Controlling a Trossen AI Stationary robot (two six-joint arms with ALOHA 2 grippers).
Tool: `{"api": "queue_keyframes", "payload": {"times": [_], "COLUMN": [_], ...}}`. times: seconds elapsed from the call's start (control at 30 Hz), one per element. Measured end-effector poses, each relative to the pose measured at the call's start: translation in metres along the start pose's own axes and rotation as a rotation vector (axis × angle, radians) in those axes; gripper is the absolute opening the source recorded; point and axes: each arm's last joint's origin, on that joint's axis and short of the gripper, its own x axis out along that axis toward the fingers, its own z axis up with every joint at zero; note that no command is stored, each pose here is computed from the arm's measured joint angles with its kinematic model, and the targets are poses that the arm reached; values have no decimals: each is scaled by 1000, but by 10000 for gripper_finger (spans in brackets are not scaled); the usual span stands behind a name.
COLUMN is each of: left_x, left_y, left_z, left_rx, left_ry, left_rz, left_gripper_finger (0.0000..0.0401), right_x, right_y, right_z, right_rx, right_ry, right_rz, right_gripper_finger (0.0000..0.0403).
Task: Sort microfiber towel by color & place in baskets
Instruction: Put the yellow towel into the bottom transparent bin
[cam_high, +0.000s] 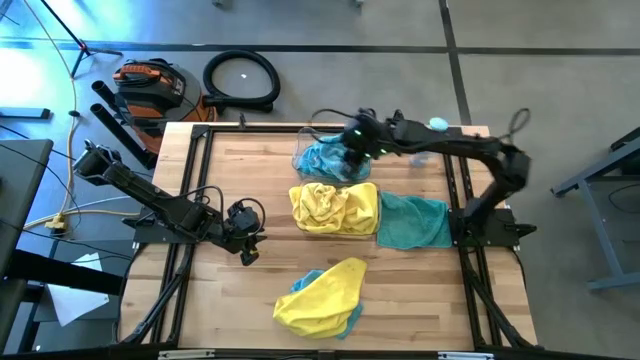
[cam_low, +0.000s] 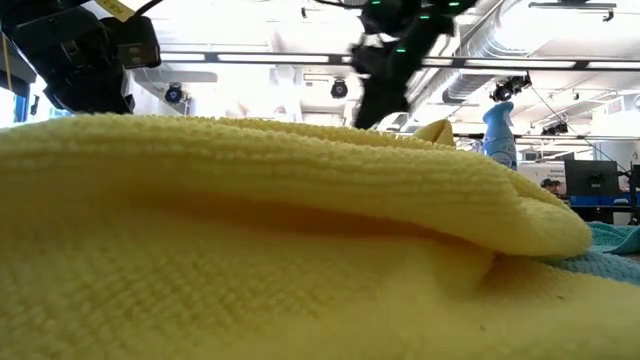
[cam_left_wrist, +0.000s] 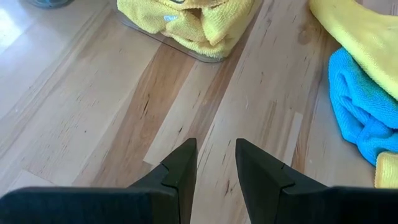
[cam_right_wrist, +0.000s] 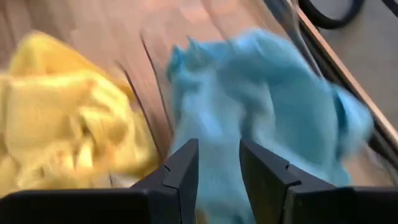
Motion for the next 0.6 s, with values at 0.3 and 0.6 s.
{"api": "queue_keyframes", "payload": {"times": [0.3, 0.6], "left_x": [0, -1], "left_y": [1, -5], "left_z": [2, 10], "left_rx": [-10, 23], "left_ry": [-56, -128], "left_rz": [50, 7], "left_gripper_finger": [101, 101], "right_x": [-56, -90], "right_y": [33, 54], "right_z": [-105, -194], "right_rx": [130, 272], "right_ry": [-65, -81], "right_rz": [-78, -101], "right_gripper_finger": [113, 113]}}
